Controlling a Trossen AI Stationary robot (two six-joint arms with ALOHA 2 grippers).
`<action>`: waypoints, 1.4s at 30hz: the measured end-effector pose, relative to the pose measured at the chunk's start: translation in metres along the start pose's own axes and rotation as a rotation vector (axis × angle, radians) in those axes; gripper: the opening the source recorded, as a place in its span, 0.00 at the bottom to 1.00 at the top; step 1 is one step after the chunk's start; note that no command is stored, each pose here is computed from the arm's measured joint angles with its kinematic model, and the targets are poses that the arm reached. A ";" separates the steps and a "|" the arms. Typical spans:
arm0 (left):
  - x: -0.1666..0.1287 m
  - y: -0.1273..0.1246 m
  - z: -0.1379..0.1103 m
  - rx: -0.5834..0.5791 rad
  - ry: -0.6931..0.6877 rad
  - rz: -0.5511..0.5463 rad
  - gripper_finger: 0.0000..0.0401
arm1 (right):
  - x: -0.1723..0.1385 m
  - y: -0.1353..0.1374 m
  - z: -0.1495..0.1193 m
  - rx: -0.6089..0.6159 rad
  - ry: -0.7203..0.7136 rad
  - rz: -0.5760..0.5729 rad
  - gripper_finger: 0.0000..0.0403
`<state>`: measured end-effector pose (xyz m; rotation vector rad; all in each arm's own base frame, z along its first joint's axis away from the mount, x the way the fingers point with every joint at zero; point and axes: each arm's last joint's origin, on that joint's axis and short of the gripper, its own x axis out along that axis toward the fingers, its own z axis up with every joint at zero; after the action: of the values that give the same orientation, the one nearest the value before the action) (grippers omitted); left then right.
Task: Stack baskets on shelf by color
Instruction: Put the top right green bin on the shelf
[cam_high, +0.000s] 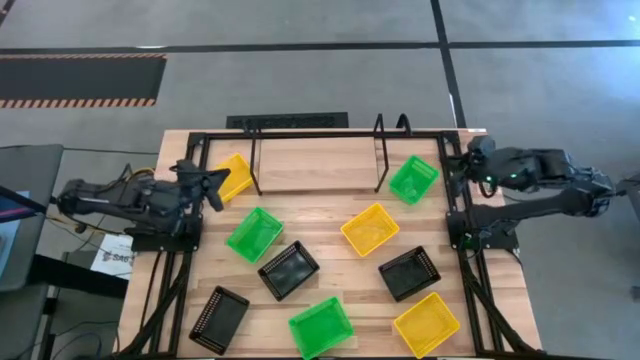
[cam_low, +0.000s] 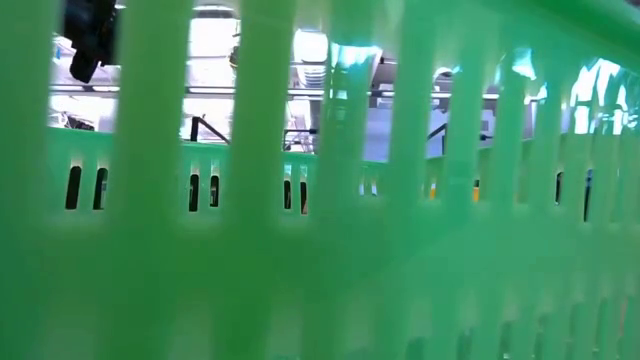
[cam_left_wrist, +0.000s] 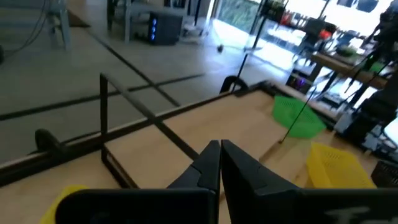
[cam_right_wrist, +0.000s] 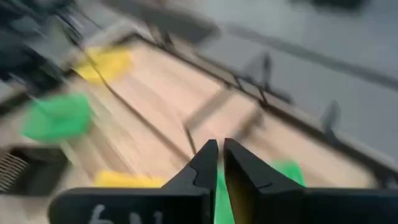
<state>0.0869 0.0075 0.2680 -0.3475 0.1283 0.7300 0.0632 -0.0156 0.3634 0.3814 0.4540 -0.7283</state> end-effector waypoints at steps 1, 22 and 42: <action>0.001 -0.001 0.001 -0.002 0.009 0.006 0.00 | 0.001 0.000 -0.001 0.012 0.051 -0.038 0.16; 0.003 -0.006 0.001 -0.018 0.054 -0.040 0.00 | 0.059 -0.014 -0.056 0.076 0.447 -0.478 0.53; 0.003 -0.006 0.001 -0.063 0.055 -0.039 0.00 | 0.144 -0.073 -0.056 0.309 0.566 -0.376 0.52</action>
<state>0.0928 0.0053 0.2699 -0.4289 0.1500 0.6875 0.0918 -0.1171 0.2293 0.8151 0.9681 -1.0620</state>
